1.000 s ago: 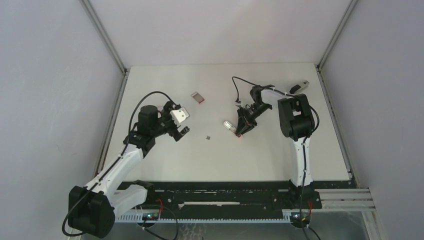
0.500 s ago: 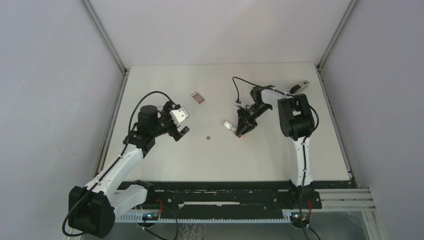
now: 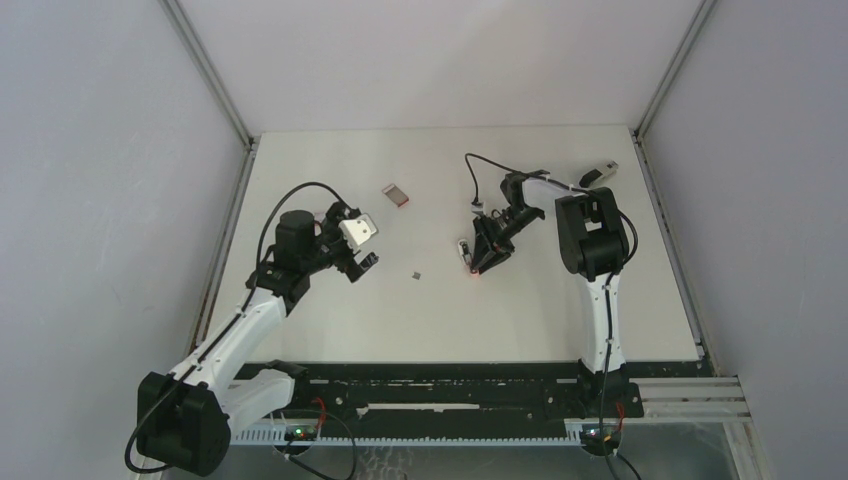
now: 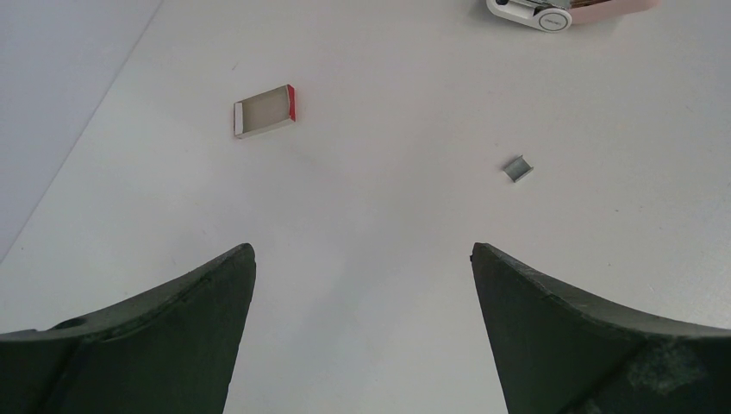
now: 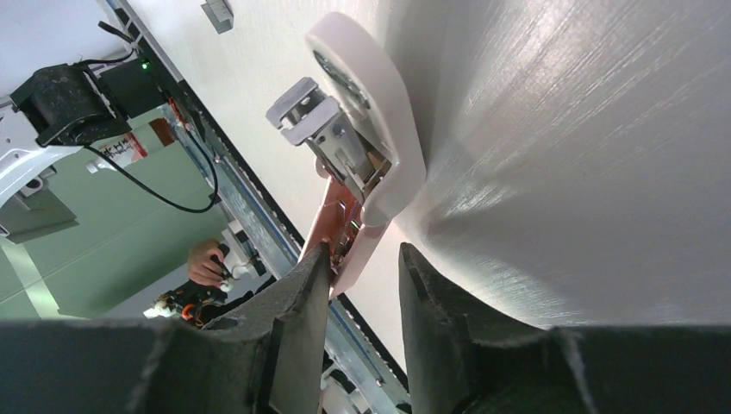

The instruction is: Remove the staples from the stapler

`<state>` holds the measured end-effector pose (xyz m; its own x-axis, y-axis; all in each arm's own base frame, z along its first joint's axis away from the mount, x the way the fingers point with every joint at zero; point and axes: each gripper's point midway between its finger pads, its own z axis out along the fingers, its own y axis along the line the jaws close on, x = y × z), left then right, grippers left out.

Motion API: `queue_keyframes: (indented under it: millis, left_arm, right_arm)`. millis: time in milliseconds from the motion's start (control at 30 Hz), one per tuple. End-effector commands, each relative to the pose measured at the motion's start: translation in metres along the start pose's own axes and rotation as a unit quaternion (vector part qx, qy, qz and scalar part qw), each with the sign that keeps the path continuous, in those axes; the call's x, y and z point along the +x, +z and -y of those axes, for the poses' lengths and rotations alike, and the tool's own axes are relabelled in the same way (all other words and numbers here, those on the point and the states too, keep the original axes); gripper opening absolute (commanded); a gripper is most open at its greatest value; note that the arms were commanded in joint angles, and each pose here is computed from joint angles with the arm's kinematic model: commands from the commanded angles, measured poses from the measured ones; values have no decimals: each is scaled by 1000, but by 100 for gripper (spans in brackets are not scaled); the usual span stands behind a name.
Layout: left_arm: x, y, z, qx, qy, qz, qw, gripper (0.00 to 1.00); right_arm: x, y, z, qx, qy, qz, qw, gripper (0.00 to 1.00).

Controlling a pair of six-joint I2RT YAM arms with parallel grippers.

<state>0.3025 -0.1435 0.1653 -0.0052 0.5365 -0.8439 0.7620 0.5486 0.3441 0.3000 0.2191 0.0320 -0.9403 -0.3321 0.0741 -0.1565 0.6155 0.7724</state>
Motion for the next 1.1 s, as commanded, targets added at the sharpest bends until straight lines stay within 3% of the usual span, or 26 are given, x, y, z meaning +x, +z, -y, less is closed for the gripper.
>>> queue_keyframes:
  millis: [0, 333, 733, 933, 1067]
  left_arm:
    - [-4, -3, 1, 0, 4, 17, 1000, 100]
    - [-3, -2, 2, 1, 3, 17, 1000, 100]
    - [-3, -2, 2, 1, 1, 17, 1000, 100]
    - [-2, -2, 2, 1, 1, 16, 1000, 100]
    - [-2, -2, 2, 1, 2, 16, 1000, 100]
  right_arm:
    - [-12, -10, -10, -13, -21, 18, 1000, 34]
    - [-18, -28, -20, -11, -35, 41, 998, 41]
    - [-28, -60, -30, 57, -86, 92, 990, 74]
    - [-32, -70, -33, 149, -133, 114, 973, 84]
    - [-37, -74, -28, 264, -172, 126, 941, 99]
